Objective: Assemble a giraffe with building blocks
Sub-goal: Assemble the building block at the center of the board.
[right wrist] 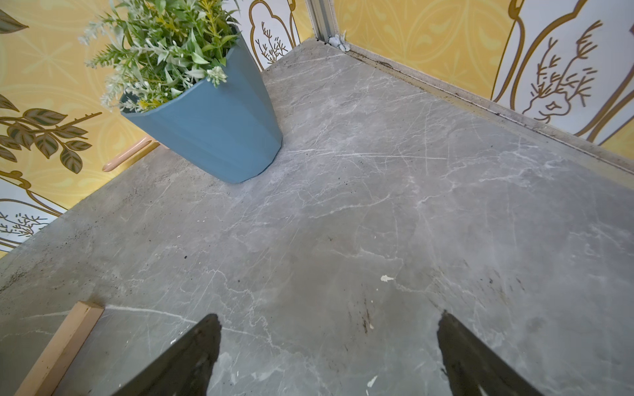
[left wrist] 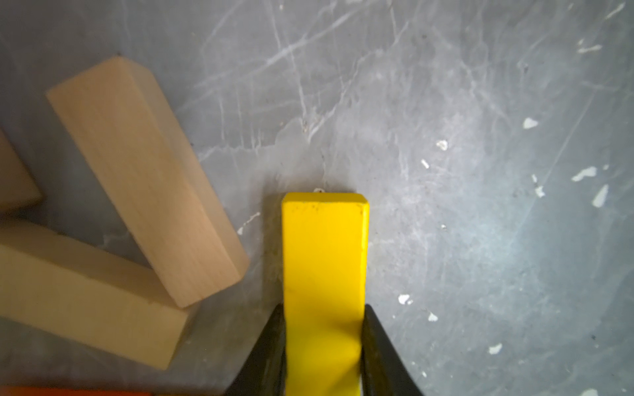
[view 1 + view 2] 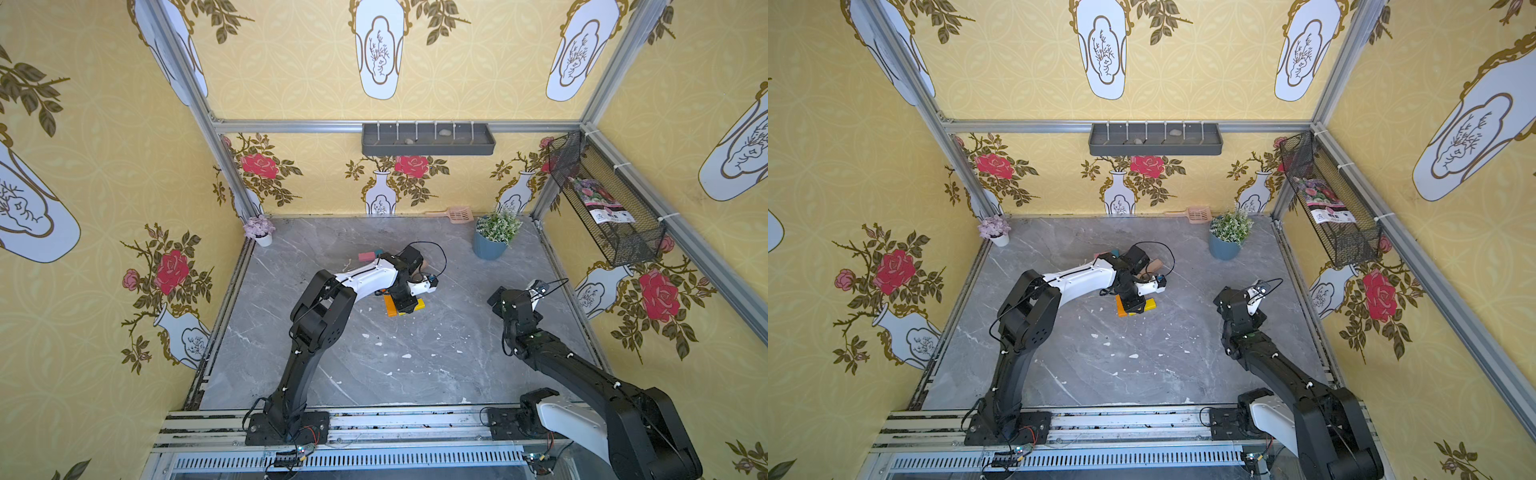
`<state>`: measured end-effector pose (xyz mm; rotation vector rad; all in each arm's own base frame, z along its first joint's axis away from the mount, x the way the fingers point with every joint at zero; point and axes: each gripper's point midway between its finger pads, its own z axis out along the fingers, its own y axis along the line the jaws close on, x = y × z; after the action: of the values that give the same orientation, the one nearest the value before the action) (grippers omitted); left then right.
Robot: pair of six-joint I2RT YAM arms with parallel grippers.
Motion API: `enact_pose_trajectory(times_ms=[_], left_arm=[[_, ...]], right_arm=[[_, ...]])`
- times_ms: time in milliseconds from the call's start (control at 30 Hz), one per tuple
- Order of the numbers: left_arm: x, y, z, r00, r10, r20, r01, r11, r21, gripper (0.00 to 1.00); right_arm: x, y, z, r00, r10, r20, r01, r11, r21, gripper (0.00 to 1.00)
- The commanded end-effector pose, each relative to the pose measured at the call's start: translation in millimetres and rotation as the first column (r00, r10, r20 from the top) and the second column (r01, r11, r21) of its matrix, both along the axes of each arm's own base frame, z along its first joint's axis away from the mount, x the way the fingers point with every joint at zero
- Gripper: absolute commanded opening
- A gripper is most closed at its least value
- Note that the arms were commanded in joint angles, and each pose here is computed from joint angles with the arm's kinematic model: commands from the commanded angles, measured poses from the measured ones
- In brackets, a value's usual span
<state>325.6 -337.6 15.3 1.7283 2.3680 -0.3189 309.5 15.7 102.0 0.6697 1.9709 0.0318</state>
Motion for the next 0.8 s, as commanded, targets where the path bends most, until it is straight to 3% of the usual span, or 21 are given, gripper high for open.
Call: enact_pose_trajectory(times_ms=[0,367,433,500,533,567,633,767], left_arm=[[-5.2,6.0,-12.0,0.999,-0.014,-0.031,0.015,0.999,0.035,0.33],[3.5,4.7,-2.1,1.000,0.016,0.017,-0.016,1.000,0.026,0.51],[5.2,3.8,0.4,0.999,0.023,0.026,-0.023,0.999,0.022,0.67],[9.0,3.5,6.3,0.998,0.041,0.043,-0.041,0.999,0.019,0.70],[12.3,2.4,13.3,0.997,0.054,0.059,-0.055,0.998,0.010,0.73],[14.8,-0.9,23.8,0.995,0.068,0.072,-0.068,0.998,-0.011,0.86],[19.5,-8.4,50.0,0.989,0.096,0.108,-0.089,0.994,-0.069,0.99],[29.6,-18.8,114.7,0.960,0.199,0.195,-0.150,0.960,-0.238,0.99]], right_arm=[[5.9,1.2,9.5,0.999,-0.002,0.041,0.002,1.000,0.012,0.98],[7.9,4.1,8.2,0.999,0.009,0.038,-0.010,1.000,0.019,0.97],[7.4,4.2,7.9,0.999,0.010,0.037,-0.011,1.000,0.019,0.98],[7.4,3.6,8.7,0.999,0.008,0.040,-0.009,1.000,0.020,0.98],[7.6,4.3,9.5,0.999,0.011,0.043,-0.012,1.000,0.021,0.98],[7.7,4.3,9.8,0.999,0.011,0.045,-0.012,1.000,0.021,0.98],[8.5,5.0,10.9,0.999,0.018,0.048,-0.018,1.000,0.017,0.98],[11.0,7.1,15.3,0.998,0.035,0.058,-0.035,0.999,0.006,0.98]])
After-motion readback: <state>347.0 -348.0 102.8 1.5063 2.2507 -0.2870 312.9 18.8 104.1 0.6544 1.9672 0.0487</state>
